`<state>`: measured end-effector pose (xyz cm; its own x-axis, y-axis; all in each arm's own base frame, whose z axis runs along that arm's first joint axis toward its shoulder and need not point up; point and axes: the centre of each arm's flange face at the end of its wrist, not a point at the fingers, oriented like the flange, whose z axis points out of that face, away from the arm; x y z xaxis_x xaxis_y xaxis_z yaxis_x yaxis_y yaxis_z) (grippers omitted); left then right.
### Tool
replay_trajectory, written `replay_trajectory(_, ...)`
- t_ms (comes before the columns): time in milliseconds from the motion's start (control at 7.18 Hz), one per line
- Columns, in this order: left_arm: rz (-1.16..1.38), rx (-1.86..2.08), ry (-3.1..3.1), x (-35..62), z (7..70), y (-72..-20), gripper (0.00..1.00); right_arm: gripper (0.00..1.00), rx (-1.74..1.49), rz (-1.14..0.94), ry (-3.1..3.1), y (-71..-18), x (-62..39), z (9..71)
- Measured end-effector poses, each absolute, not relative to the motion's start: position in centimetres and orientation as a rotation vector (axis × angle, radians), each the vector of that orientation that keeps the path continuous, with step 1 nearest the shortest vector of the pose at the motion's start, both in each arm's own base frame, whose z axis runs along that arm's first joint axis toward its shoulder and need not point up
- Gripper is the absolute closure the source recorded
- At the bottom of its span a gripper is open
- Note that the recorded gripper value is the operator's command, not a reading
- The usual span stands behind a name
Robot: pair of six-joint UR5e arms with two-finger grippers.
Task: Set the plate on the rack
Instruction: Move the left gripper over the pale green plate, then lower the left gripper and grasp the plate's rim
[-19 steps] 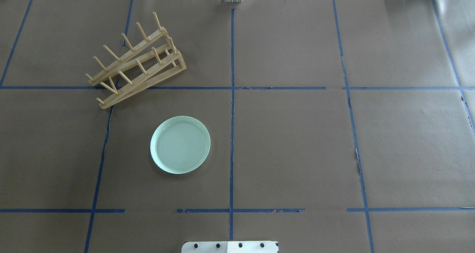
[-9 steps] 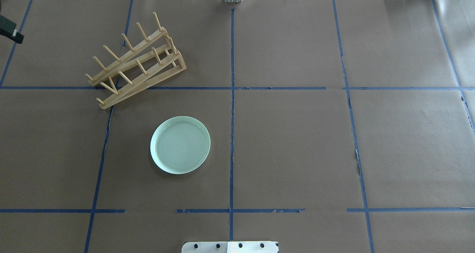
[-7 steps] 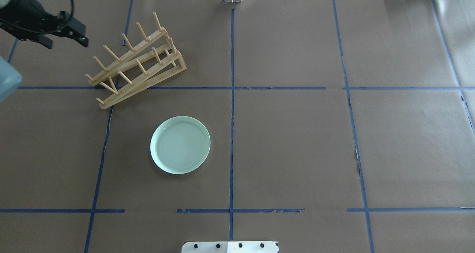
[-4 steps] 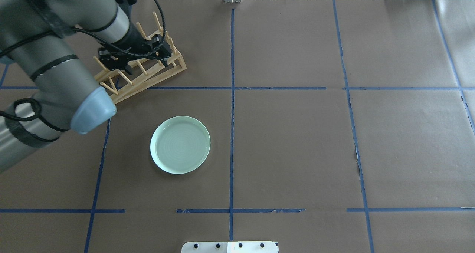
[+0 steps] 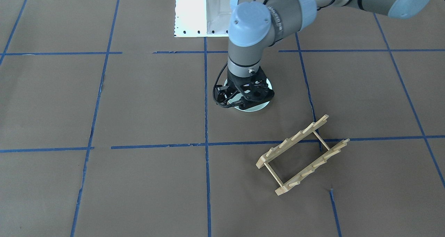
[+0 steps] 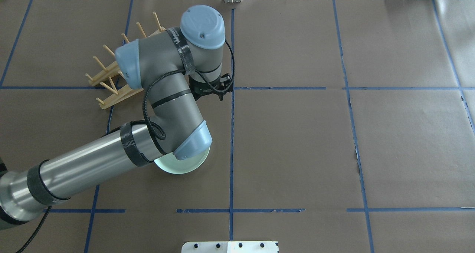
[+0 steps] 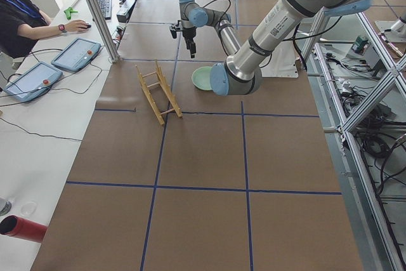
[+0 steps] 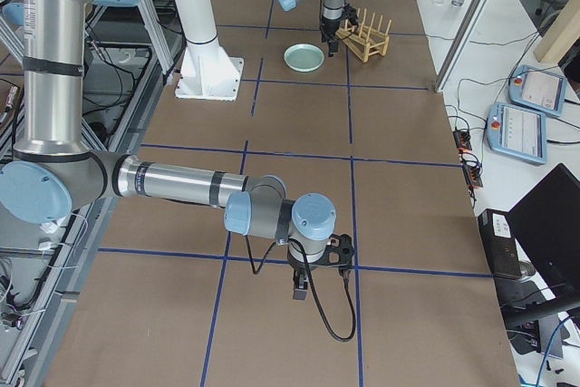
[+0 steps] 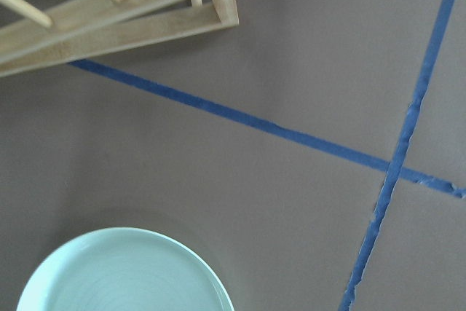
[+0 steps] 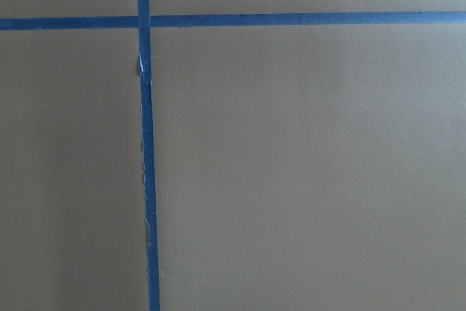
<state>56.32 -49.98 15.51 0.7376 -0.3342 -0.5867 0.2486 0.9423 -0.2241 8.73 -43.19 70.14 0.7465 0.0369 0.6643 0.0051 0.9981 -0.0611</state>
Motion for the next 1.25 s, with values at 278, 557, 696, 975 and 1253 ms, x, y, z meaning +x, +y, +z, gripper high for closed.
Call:
replay_trajectory(278,-0.292,-0.155,0.606,60.5,17.7,-47.3,0.18,0.0,-0.06,0.017,-0.728,-43.2,8.7,70.1)
replay_trajectory(557,-0.268,-0.167,0.586,62.2,19.0,-45.5,0.26,0.0,-0.06,0.017,-0.728,-43.2,8.7,70.1)
replay_trajectory(696,-0.259,-0.172,0.579,62.6,19.6,-44.9,0.27,0.0,-0.06,0.018,-0.728,-43.2,8.7,70.1)
replay_trajectory(975,-0.25,-0.175,0.573,62.8,20.3,-44.4,0.47,0.0,-0.06,0.018,-0.728,-43.2,8.7,70.1)
replay_trajectory(1253,-0.247,-0.177,0.566,62.8,21.0,-44.3,0.57,0.0,-0.06,0.018,-0.728,-43.2,8.8,70.1)
